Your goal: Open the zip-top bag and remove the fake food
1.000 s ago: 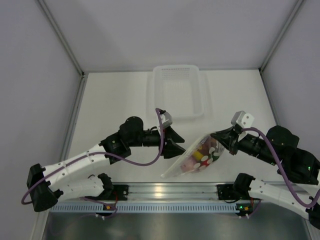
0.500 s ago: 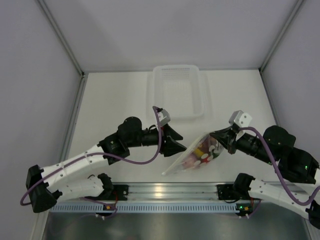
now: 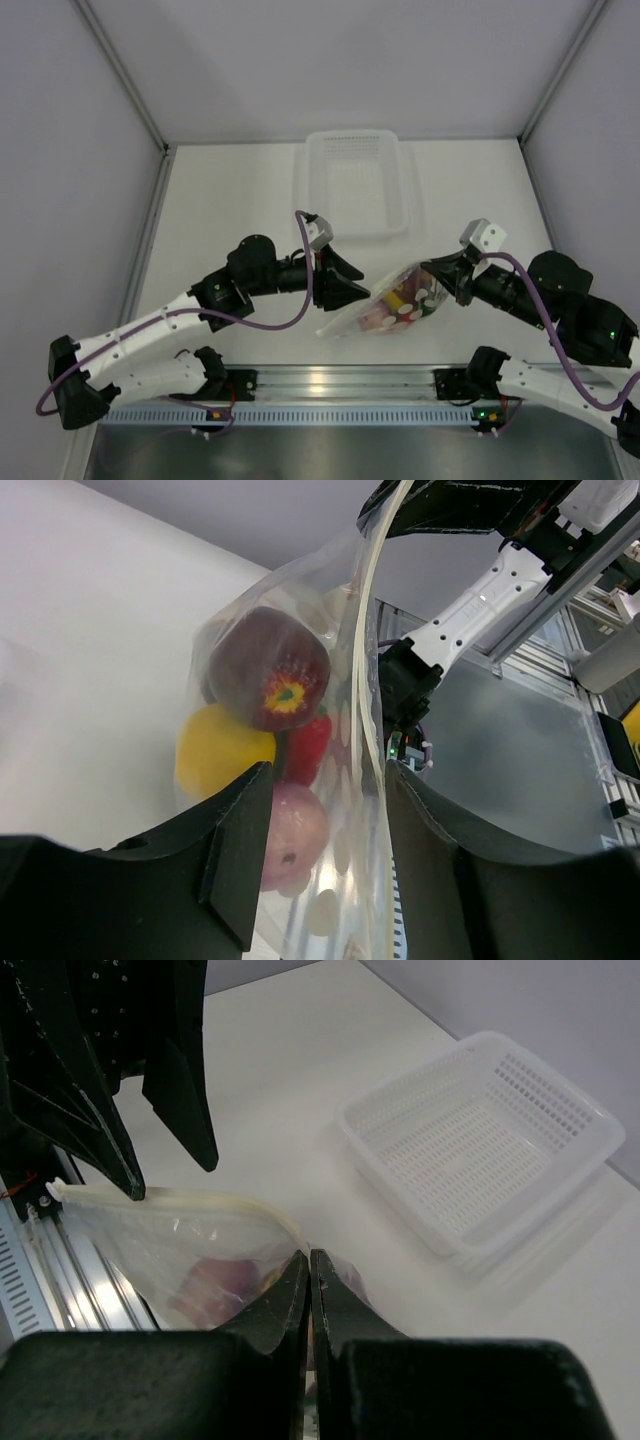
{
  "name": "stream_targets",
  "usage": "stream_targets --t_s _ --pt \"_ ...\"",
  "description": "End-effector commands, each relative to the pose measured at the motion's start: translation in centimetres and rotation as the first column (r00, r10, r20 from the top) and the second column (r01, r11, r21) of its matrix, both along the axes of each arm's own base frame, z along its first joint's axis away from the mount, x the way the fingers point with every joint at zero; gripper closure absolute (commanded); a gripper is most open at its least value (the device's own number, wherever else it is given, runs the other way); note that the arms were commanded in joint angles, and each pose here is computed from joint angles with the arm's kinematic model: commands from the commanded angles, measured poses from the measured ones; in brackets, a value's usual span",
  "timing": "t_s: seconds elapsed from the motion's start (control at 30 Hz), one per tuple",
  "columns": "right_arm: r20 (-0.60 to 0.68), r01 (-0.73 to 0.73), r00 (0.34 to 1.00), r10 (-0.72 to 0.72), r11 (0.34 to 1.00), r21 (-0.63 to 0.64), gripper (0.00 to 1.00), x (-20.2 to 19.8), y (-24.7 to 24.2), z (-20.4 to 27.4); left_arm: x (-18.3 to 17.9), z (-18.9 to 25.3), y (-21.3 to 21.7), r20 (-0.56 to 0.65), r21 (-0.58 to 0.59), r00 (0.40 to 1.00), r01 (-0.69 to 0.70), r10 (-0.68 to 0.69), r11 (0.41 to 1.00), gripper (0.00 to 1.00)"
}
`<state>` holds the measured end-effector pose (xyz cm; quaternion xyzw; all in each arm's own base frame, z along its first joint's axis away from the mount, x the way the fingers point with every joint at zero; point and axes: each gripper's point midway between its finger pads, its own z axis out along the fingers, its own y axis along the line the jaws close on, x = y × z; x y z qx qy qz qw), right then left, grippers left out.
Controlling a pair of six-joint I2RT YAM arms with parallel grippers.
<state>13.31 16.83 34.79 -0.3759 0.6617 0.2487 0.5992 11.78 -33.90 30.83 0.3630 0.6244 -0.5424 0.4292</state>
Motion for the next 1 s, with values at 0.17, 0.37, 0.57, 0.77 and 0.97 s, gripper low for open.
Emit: stream_targets --t_s 0.17,0.37,0.57,0.77,0.97 --pt "0.071 0.011 0.997 -0.018 0.996 0.092 1.00 0.3 -0.1 2.8 0.3 1.0 -0.4 -0.005 -0.029 1.000 -0.015 0.015 0.999 0.50" --pt "0.065 0.018 0.998 -0.023 0.997 0.080 1.00 0.5 -0.1 2.3 0.7 2.4 0.4 0.022 -0.064 0.998 -0.060 0.061 0.996 0.49" --pt "0.073 0.024 0.997 -0.031 0.995 0.092 1.00 0.5 -0.4 2.5 0.9 1.7 0.3 0.023 -0.048 0.998 -0.065 0.066 0.997 0.49" --pt "0.076 0.035 0.996 -0.042 0.995 0.098 1.00 0.5 -0.6 2.7 -0.2 1.2 -0.2 -0.004 -0.037 1.000 0.001 -0.002 0.999 0.50" --pt "0.075 0.035 0.996 -0.043 0.994 0.102 1.00 0.5 -0.6 2.6 -0.7 1.0 -0.2 -0.010 -0.041 0.999 0.030 -0.031 0.999 0.50"
